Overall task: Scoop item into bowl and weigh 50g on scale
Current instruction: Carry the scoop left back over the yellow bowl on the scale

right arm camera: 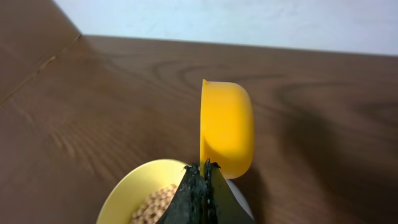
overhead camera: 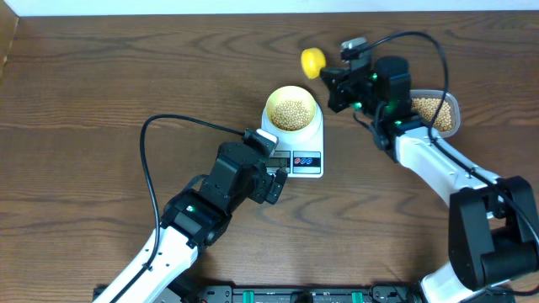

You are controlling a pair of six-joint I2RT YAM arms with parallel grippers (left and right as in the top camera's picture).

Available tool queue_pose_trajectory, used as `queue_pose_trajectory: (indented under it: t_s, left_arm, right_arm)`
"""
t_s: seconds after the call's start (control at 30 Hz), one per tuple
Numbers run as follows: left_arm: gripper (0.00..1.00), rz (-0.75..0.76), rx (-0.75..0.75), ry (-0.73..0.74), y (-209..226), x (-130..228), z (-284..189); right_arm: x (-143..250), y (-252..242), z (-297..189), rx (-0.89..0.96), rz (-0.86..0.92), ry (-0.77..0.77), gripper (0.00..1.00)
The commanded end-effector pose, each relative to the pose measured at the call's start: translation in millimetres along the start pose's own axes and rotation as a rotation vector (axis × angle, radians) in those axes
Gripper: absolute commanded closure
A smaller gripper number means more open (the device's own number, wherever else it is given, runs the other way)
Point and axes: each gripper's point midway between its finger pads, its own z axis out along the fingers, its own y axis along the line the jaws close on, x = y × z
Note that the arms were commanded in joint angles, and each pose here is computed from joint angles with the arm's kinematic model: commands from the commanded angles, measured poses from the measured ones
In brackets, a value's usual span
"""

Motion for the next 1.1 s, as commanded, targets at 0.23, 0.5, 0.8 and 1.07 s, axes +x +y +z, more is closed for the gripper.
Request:
queue_pose_trajectory:
  t_s: [0.23, 0.5, 0.8, 1.07]
  left_arm:
    - [0.02, -0.018, -0.014, -0.002, 3.1, -0.9, 0.1]
    - [0.02, -0.018, -0.014, -0.002, 3.1, -0.9, 0.1]
    - [0.02, -0.018, -0.014, -0.002, 3.1, -0.9, 0.1]
    - [0.02, -0.018, -0.014, -0.002, 3.1, -0.9, 0.1]
  right_arm:
    - [8.4, 33.4, 7.0, -0.104, -0.007, 0.028, 0.99]
    - [12.2, 41.5, 5.8, -0.152, 0.024, 0.048, 0.99]
    - [21.5, 47.8, 4.0, -0.188, 0.093, 0.097, 0.99]
    - [5.6, 54.0, 3.2, -0.196, 0.093, 0.144, 0.99]
